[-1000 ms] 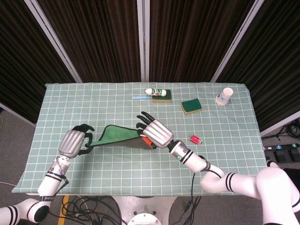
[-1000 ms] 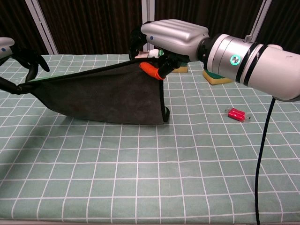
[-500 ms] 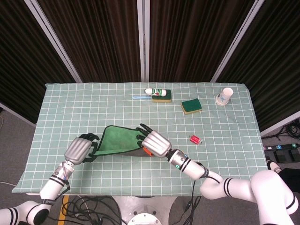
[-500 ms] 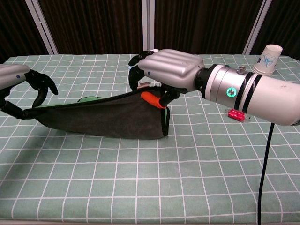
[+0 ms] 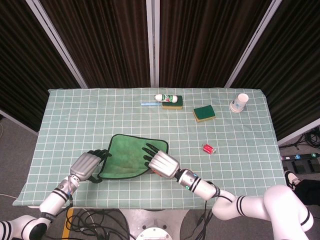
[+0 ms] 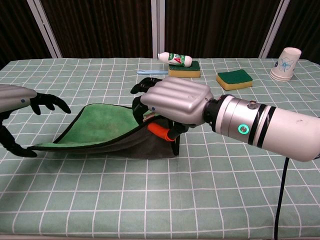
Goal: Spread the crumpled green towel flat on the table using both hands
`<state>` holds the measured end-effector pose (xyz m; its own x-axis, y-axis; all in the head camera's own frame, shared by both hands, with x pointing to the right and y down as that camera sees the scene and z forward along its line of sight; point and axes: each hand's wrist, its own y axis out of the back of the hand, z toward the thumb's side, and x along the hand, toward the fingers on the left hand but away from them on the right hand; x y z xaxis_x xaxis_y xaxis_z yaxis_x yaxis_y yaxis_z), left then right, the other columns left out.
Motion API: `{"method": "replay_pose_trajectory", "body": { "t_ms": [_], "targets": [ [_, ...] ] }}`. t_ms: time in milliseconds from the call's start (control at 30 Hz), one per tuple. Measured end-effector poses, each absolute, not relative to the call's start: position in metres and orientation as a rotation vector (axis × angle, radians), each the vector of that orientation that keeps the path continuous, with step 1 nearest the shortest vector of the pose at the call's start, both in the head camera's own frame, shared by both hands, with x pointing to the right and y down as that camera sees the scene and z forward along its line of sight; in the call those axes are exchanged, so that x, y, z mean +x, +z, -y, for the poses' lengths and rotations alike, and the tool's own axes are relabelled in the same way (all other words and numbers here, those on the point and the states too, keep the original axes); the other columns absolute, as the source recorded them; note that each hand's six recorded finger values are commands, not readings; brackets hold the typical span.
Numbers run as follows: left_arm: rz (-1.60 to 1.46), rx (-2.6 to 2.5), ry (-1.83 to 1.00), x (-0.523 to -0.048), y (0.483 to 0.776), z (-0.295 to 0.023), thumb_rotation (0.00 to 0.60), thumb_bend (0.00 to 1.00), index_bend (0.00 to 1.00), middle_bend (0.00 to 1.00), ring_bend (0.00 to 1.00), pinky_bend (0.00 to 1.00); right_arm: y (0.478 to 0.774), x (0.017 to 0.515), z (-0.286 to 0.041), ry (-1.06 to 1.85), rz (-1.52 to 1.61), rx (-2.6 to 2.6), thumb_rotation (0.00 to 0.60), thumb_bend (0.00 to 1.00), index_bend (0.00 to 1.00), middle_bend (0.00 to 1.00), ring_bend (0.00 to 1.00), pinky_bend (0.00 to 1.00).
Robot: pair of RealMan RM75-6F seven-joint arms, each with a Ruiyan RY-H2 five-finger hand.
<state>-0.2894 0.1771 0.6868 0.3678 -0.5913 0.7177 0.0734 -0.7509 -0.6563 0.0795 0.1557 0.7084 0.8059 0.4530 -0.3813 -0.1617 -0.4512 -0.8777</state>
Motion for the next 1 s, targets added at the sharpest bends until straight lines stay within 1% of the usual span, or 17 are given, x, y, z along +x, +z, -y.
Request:
{"method": "replay_pose_trajectory", "body": {
  "t_ms": [167,433,533,633,700,733,767,800,833,900,933,1000],
  "targets": [
    [-0.447,-2.026,-1.42,-0.292,0.68,-0.175,0.555,0.0,0.18,0.2,0.18,0.28,0.71,0.079,-0.167,0.707,0.187,-1.902,0.599,0.47,0.66,0.29,0.05,0.0],
    [-0.444,-2.038,-1.436,-0.296,0.678,-0.177,0.563,0.0,0.16,0.16,0.15,0.27,0.712,0.078,-0.185,0.705,0.163,-1.898,0.6,0.46,0.63,0.28,0.05,0.0],
    [-0.457,-2.028,-1.448,-0.3,0.677,-0.176,0.581,0.0,0.16,0.15,0.15,0.27,0.712,0.078,-0.19,0.704,0.154,-1.9,0.597,0.45,0.6,0.27,0.04,0.0],
    [-0.464,-2.015,-1.459,-0.304,0.677,-0.175,0.596,0.0,0.16,0.15,0.15,0.27,0.713,0.077,-0.195,0.706,0.14,-1.902,0.549,0.37,0.52,0.25,0.03,0.0],
    [-0.464,-2.006,-1.466,-0.305,0.677,-0.175,0.6,0.0,0.16,0.15,0.15,0.27,0.714,0.077,-0.198,0.709,0.127,-1.899,0.487,0.27,0.22,0.22,0.01,0.0],
    [-0.464,-2.0,-1.472,-0.306,0.678,-0.174,0.6,0.0,0.16,0.15,0.15,0.27,0.714,0.078,-0.199,0.713,0.117,-1.894,0.444,0.17,0.07,0.19,0.0,0.0],
    [-0.464,-1.998,-1.477,-0.307,0.678,-0.174,0.6,0.0,0.16,0.15,0.15,0.27,0.715,0.079,-0.2,0.717,0.109,-1.889,0.416,0.11,0.06,0.17,0.0,0.0],
    [-0.465,-1.997,-1.483,-0.308,0.679,-0.174,0.6,0.0,0.16,0.15,0.15,0.27,0.715,0.08,-0.201,0.722,0.1,-1.883,0.38,0.04,0.08,0.14,0.0,0.0],
    [-0.467,-1.996,-1.492,-0.309,0.68,-0.173,0.6,0.0,0.16,0.15,0.15,0.27,0.715,0.081,-0.203,0.73,0.088,-1.878,0.338,0.0,0.08,0.1,0.0,0.0],
    [-0.473,-1.993,-1.499,-0.31,0.682,-0.172,0.6,0.0,0.16,0.15,0.15,0.27,0.714,0.083,-0.205,0.738,0.073,-1.876,0.293,0.0,0.01,0.06,0.0,0.0],
    [-0.478,-1.991,-1.502,-0.311,0.682,-0.171,0.6,0.0,0.16,0.15,0.15,0.27,0.712,0.084,-0.207,0.742,0.063,-1.873,0.275,0.0,0.0,0.05,0.0,0.0],
    [-0.493,-1.989,-1.503,-0.311,0.683,-0.168,0.6,0.0,0.16,0.15,0.15,0.27,0.708,0.088,-0.205,0.747,0.054,-1.857,0.264,0.0,0.0,0.04,0.0,0.0]
  ]
}}
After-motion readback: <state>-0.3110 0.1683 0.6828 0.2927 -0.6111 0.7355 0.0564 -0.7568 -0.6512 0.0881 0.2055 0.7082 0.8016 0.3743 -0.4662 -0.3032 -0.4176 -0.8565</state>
